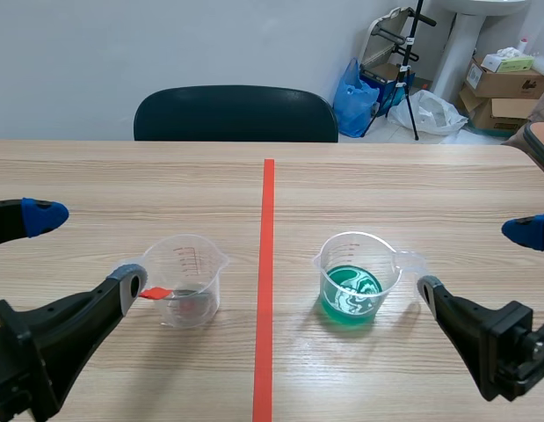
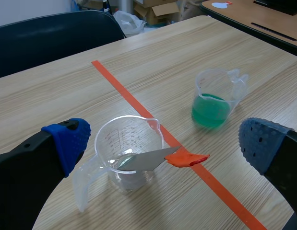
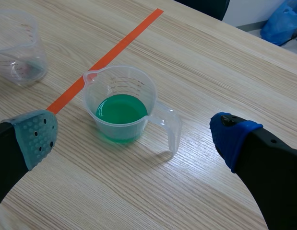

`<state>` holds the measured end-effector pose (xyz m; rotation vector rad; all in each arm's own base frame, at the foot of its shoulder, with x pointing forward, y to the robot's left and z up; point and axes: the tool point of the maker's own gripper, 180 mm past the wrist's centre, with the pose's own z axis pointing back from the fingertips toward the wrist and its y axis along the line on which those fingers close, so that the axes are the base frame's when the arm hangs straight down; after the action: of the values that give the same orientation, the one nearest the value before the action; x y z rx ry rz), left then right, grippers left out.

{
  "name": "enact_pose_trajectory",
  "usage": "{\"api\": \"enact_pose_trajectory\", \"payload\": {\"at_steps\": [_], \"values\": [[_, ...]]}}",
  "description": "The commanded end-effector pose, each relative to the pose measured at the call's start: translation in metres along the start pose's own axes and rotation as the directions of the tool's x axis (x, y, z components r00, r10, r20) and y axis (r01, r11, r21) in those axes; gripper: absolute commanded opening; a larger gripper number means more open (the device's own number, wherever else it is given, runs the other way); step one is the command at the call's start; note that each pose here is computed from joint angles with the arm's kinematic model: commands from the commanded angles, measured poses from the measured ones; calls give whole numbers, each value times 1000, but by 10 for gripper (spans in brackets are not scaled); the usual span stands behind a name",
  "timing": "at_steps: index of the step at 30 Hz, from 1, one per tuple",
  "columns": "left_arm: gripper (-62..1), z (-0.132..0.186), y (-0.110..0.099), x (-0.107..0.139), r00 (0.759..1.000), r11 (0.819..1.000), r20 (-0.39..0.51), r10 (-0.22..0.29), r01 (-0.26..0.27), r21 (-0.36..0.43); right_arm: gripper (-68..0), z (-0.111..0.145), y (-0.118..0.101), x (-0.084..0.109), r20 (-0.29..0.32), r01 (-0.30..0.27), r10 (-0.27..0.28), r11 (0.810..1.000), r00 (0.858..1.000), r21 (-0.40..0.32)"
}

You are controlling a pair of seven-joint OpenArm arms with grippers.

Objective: Do the redox reaction experiment

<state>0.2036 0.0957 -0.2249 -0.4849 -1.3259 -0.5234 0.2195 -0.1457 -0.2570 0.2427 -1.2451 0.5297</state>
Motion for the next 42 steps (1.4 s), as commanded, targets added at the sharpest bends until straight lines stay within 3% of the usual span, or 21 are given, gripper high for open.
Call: {"api": "enact_pose_trajectory", "payload": {"at_steps": [1, 11, 20, 25, 29, 36, 42], "values": [[14, -1, -2, 11, 999, 1000, 39, -1, 1, -1, 4, -2, -2, 13, 42, -9, 9, 1000, 999, -2], [14, -1, -2, 10, 999, 1000, 36, 1, -1, -1, 4, -1, -2, 15, 51, -9, 9, 1000, 999, -1], [14, 15, -3, 5, 998, 999, 51, 29, -31, 43, 4, -2, 1, 32, 135, -20, 17, 999, 991, 25], [14, 29, 1, -5, 1000, 996, 9, -5, 4, 88, 4, -7, 6, 47, 185, -44, 29, 996, 982, 77], [14, 43, 4, -17, 999, 993, -52, 4, 2, 122, 4, -12, 11, 59, 222, -73, 43, 989, 974, 126], [14, 76, 6, -30, 994, 984, -109, 22, -2, 178, 4, -30, 36, 76, 266, -156, 88, 957, 960, 246], [14, 108, -3, -47, 980, 979, -190, -52, 88, 185, 4, -47, 71, 67, 232, -245, 171, 907, 958, 344]]}}
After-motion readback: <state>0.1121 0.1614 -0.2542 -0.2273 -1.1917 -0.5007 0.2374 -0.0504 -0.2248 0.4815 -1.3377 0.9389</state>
